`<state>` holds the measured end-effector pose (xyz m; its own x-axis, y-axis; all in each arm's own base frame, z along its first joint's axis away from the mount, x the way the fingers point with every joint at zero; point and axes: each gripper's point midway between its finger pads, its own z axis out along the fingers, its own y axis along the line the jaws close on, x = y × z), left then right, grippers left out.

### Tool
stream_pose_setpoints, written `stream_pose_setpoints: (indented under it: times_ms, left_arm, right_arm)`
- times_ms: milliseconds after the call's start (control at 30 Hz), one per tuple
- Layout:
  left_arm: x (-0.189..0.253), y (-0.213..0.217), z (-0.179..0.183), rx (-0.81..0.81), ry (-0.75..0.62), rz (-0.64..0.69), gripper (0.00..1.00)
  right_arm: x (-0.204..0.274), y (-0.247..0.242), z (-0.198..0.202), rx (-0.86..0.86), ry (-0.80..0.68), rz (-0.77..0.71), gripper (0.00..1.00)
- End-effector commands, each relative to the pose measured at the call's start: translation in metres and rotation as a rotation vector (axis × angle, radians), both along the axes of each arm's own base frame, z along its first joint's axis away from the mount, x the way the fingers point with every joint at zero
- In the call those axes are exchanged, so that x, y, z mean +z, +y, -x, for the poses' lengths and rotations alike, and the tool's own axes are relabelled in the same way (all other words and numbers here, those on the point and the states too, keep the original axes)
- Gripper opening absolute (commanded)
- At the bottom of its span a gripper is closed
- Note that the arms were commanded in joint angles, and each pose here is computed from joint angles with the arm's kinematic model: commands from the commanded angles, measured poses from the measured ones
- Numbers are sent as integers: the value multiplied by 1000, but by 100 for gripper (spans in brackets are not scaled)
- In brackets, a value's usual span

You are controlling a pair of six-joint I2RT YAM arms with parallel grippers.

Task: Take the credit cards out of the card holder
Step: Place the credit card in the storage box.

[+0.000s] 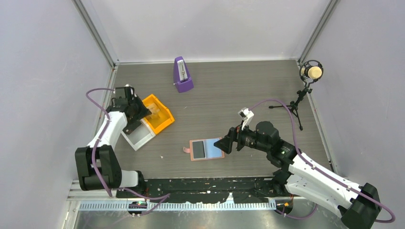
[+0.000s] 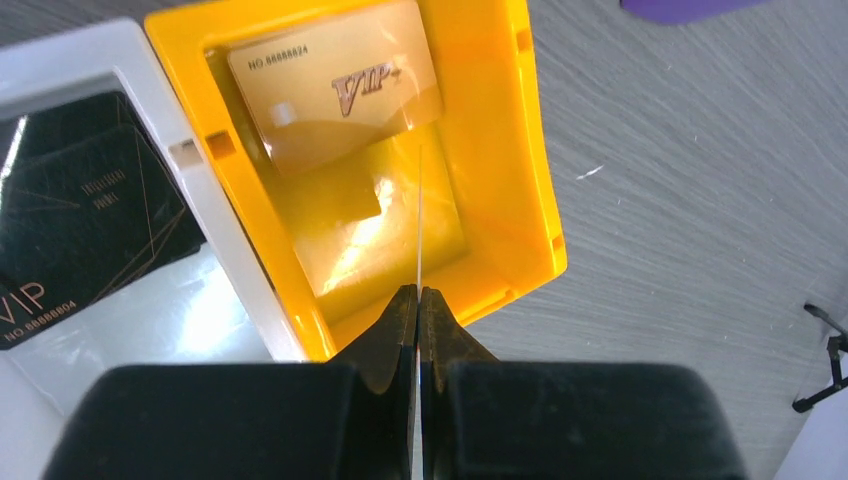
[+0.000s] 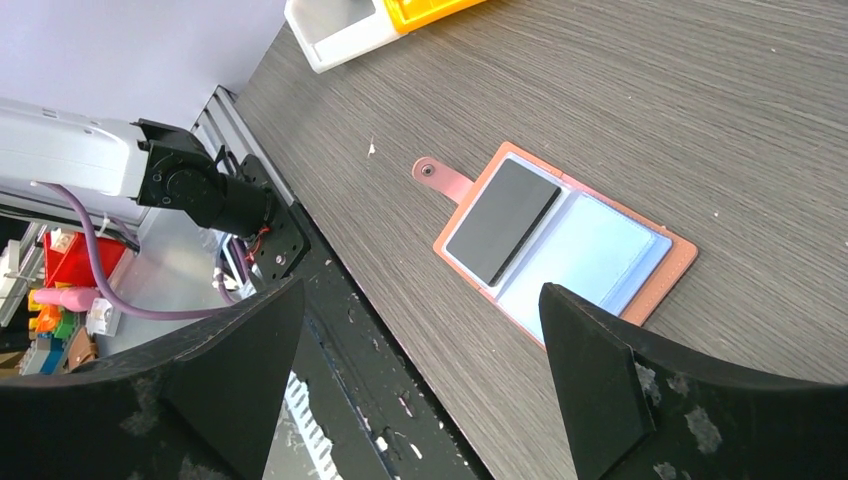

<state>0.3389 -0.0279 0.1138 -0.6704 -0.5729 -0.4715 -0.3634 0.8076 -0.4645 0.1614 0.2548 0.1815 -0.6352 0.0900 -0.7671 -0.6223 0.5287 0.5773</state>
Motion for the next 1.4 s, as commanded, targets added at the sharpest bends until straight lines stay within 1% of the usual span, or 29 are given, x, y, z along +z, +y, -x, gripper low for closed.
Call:
stream_pose_setpoints:
  times_ms: [0, 367, 567, 800, 1067, 1233, 1367]
  left_arm:
    - [25, 15, -29, 62, -82, -41, 0]
    - [22, 27, -47, 123, -73, -55, 0]
    - [22, 30, -54, 165, -89, -26, 0]
    - [9, 30, -61, 187, -58, 1, 0]
    - [3, 36, -65, 222, -59, 0, 0]
    - [1, 38, -64, 231, -55, -6, 3]
    - [-1, 40, -64, 237, -46, -16, 11]
  right_arm:
    - [15, 0, -4, -5, -62, -32, 95]
    - [12, -4, -5, -12, -70, 4, 96]
    - [10, -3, -6, -12, -63, 13, 96]
    - [8, -4, -7, -19, -62, 18, 96]
    - [5, -3, -8, -20, -56, 29, 96]
    - [4, -3, -9, -19, -55, 34, 96]
    - [4, -2, -10, -19, -53, 35, 96]
